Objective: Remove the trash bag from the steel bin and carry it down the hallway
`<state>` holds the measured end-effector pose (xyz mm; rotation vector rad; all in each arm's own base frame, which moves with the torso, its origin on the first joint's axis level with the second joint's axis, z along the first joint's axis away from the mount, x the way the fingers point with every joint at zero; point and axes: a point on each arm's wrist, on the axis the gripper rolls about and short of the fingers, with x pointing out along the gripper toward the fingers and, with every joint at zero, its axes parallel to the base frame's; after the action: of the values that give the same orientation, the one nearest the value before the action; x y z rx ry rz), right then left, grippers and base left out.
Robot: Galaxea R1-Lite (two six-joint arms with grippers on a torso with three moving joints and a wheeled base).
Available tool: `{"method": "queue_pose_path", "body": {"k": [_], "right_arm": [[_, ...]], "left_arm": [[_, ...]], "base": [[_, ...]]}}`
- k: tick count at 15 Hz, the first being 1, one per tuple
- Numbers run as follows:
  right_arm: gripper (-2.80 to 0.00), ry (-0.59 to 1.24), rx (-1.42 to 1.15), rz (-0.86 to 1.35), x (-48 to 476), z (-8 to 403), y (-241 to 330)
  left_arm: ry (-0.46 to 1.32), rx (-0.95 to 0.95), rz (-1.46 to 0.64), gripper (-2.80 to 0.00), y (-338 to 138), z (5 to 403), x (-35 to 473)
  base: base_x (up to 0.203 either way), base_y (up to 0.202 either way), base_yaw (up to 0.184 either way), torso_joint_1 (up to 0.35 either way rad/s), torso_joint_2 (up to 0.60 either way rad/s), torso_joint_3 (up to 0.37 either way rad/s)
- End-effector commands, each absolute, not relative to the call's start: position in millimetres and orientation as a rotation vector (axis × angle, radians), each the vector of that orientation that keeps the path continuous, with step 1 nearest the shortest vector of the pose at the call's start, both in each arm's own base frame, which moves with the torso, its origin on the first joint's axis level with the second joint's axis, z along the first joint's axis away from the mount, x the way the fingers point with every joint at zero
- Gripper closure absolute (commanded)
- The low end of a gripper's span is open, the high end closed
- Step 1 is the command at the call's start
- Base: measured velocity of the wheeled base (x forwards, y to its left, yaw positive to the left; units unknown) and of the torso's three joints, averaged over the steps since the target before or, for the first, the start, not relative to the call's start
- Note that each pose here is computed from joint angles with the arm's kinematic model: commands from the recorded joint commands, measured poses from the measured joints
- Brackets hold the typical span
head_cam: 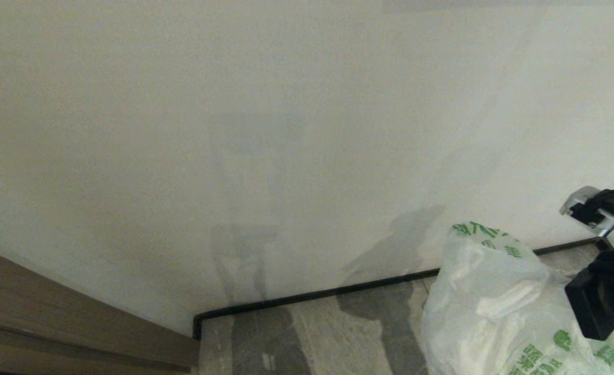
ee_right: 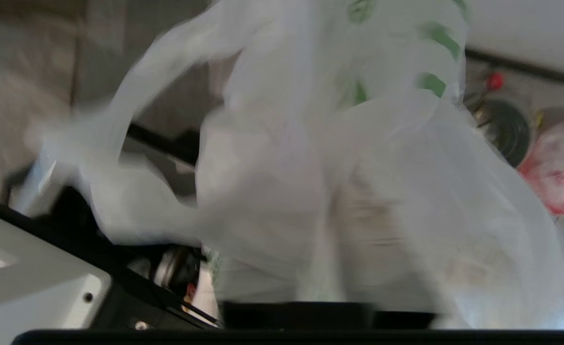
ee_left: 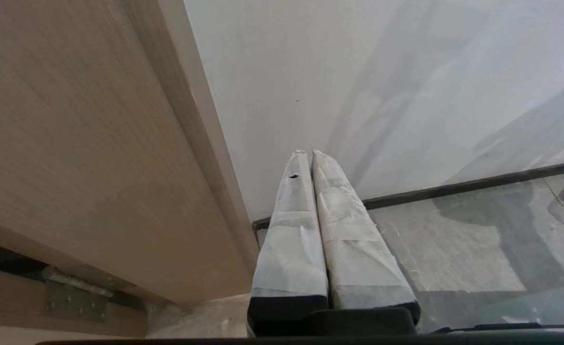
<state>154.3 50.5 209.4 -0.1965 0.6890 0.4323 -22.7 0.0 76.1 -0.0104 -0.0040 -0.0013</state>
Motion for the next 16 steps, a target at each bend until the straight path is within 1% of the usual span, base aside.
{"method": "queue_pose_path", "body": {"k": [1, 3, 8, 11, 13, 14, 16], "right_arm": [[-2.80, 0.783, -0.223, 0.470, 174, 192, 64], [-2.80, 0.765, -0.241, 0.512, 181, 193, 76], [-2.80, 0.740, -0.236, 0.514, 180, 198, 76], [-2.80, 0.644, -0.184, 0.481, 159, 217, 65], [-2.80, 0.569, -0.080, 0.397, 137, 230, 47], [0.00, 0.535, -0.048, 0.362, 124, 232, 40], [0.00, 0.473, -0.021, 0.298, 97, 231, 29]], "left_arm": [[-0.005, -0.011, -0.002, 0.00, 0, 76, -23], [-0.005, -0.011, -0.002, 0.00, 0, 76, -23], [-0.005, -0.011, -0.002, 0.00, 0, 76, -23], [-0.005, -0.011, -0.002, 0.00, 0, 76, -23], [-0.005, -0.011, -0.002, 0.00, 0, 76, -23], [-0.005, -0.011, -0.002, 0.00, 0, 76, -23], [-0.005, -0.011, -0.002, 0.00, 0, 76, -23]], "base": [[0.000, 0.000, 0.000, 0.000, 0.00, 0.000], [0.000, 0.000, 0.000, 0.000, 0.00, 0.000], [0.000, 0.000, 0.000, 0.000, 0.00, 0.000], [0.000, 0.000, 0.000, 0.000, 0.00, 0.000], [0.000, 0.000, 0.000, 0.000, 0.00, 0.000], [0.000, 0.000, 0.000, 0.000, 0.00, 0.000], [0.000, 0.000, 0.000, 0.000, 0.00, 0.000]]}}
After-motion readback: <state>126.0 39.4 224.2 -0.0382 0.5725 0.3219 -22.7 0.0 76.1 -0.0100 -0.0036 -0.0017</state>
